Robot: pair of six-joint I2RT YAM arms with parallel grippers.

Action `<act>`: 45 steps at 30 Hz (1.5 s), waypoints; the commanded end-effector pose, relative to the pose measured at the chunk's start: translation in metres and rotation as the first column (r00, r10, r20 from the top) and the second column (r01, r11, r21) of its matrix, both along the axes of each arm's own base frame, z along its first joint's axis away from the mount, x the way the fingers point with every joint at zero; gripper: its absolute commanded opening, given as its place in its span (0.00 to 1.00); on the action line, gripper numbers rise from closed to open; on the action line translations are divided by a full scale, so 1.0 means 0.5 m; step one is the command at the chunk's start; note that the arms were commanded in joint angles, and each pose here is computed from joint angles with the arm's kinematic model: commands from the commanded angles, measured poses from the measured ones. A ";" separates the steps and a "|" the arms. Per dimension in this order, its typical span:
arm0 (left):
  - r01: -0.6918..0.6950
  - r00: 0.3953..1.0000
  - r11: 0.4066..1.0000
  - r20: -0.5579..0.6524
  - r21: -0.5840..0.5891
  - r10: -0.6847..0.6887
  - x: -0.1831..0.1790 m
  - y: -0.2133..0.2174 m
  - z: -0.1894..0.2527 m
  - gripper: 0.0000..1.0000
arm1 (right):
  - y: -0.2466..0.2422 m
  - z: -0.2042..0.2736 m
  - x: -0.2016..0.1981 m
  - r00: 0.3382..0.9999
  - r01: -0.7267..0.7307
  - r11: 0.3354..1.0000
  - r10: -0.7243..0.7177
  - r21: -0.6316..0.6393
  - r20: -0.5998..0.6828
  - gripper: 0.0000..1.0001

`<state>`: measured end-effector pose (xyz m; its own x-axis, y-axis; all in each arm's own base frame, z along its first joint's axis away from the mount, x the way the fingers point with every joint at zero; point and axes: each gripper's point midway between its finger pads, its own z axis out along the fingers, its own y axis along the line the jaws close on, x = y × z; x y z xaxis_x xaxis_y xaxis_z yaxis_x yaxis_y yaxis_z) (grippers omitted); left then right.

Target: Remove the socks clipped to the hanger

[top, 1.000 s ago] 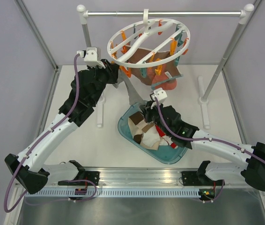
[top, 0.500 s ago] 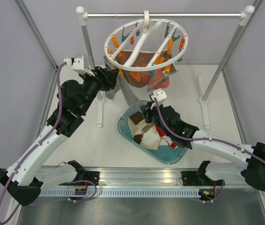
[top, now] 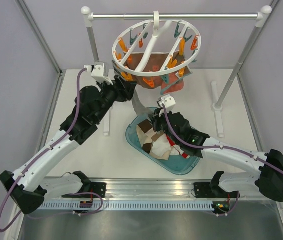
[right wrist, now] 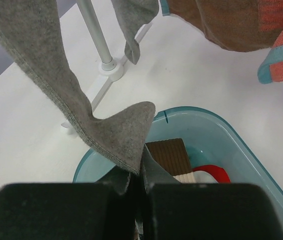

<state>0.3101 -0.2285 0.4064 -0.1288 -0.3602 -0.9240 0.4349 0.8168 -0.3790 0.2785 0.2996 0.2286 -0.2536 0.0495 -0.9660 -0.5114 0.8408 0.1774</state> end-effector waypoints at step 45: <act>-0.158 0.977 0.987 0.146 0.028 0.152 0.049 0.008 0.107 0.03 | -0.078 0.038 -0.033 0.998 0.054 0.998 -0.055 0.033 0.025 0.01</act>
